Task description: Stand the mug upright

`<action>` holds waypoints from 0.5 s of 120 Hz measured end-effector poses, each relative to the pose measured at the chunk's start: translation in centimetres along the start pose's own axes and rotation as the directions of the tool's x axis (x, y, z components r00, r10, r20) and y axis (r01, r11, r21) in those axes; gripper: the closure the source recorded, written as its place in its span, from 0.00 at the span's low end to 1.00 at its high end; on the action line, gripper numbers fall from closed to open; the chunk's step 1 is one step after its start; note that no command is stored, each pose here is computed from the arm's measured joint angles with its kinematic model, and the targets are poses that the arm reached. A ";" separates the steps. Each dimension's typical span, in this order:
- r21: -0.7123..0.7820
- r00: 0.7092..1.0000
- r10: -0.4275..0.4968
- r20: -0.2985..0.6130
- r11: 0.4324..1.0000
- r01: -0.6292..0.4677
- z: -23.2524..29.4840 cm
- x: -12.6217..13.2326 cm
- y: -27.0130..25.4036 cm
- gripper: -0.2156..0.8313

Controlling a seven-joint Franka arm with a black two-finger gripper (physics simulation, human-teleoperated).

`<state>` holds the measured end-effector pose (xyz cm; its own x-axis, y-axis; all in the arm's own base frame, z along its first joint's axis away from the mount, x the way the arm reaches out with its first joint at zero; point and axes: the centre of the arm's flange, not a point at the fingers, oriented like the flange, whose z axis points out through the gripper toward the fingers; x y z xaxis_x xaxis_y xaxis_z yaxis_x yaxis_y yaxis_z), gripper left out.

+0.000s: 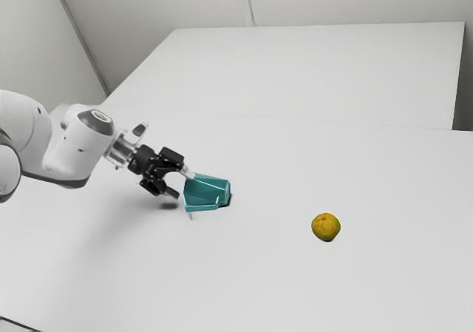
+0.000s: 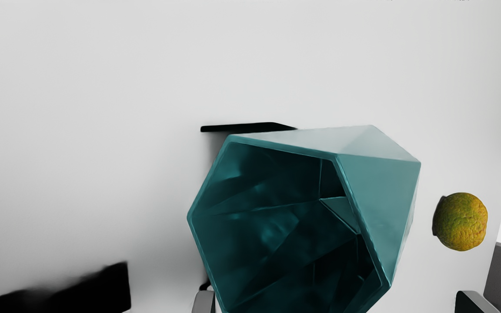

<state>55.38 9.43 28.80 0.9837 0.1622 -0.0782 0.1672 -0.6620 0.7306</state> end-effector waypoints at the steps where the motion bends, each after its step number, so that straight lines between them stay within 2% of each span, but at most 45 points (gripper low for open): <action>1: -0.002 1.000 0.003 -0.001 1.000 -0.003 0.0 0.1 0.0 0.21; 30: -0.031 0.995 0.098 -0.005 0.995 -0.098 1.6 2.0 1.1 0.21; 60: -0.040 0.987 0.159 -0.009 0.986 -0.159 1.9 2.3 1.8 0.24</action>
<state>58.04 7.21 28.68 0.9971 0.0613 0.0452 0.0055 -0.6494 0.7604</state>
